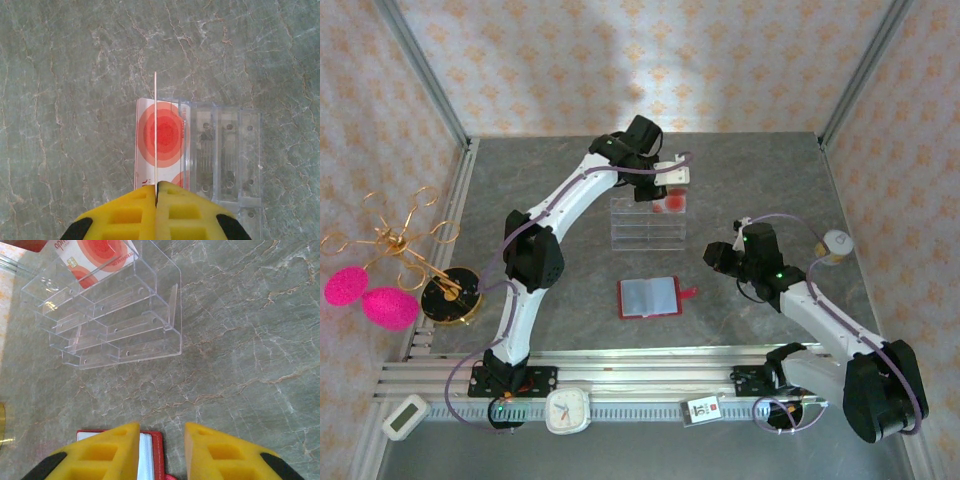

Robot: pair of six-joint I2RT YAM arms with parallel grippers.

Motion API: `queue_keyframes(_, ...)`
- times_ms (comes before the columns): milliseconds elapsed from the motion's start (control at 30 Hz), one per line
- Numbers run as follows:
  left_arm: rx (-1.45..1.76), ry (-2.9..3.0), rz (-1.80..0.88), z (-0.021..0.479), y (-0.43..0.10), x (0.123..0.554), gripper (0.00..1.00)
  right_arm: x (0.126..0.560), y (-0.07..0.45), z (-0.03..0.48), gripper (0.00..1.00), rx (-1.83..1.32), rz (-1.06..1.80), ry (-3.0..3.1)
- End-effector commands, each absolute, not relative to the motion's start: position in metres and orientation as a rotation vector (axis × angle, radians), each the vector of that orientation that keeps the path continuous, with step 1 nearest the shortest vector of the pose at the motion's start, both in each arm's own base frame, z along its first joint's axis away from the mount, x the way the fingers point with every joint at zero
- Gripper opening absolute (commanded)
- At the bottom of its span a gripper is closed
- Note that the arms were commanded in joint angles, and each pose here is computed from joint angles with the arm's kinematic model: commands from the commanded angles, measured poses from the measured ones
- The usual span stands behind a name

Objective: Take the credit cards out of the card holder

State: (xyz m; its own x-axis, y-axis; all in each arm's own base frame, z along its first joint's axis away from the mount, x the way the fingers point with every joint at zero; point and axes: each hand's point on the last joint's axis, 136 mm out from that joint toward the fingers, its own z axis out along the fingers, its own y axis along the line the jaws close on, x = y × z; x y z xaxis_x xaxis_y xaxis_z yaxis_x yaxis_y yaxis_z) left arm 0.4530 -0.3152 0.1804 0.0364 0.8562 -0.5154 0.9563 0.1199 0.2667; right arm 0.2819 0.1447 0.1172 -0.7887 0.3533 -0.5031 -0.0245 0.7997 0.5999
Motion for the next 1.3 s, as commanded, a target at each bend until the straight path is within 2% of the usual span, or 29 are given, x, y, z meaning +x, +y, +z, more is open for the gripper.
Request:
queue_keyframes(0,1.752,1.856,-0.232,0.163,-0.316,0.459,0.0,0.296,0.143,0.136,0.29,0.227,0.779,2.3)
queue_keyframes(1100,1.758,1.901,-0.22,0.147,-0.312,0.457,0.0,0.298,0.144,0.134,0.29,0.219,0.794,2.304)
queue_keyframes(1267,1.706,1.902,-0.2,0.153,-0.312,0.464,0.23,0.298,0.144,0.136,0.28,0.216,0.797,2.298)
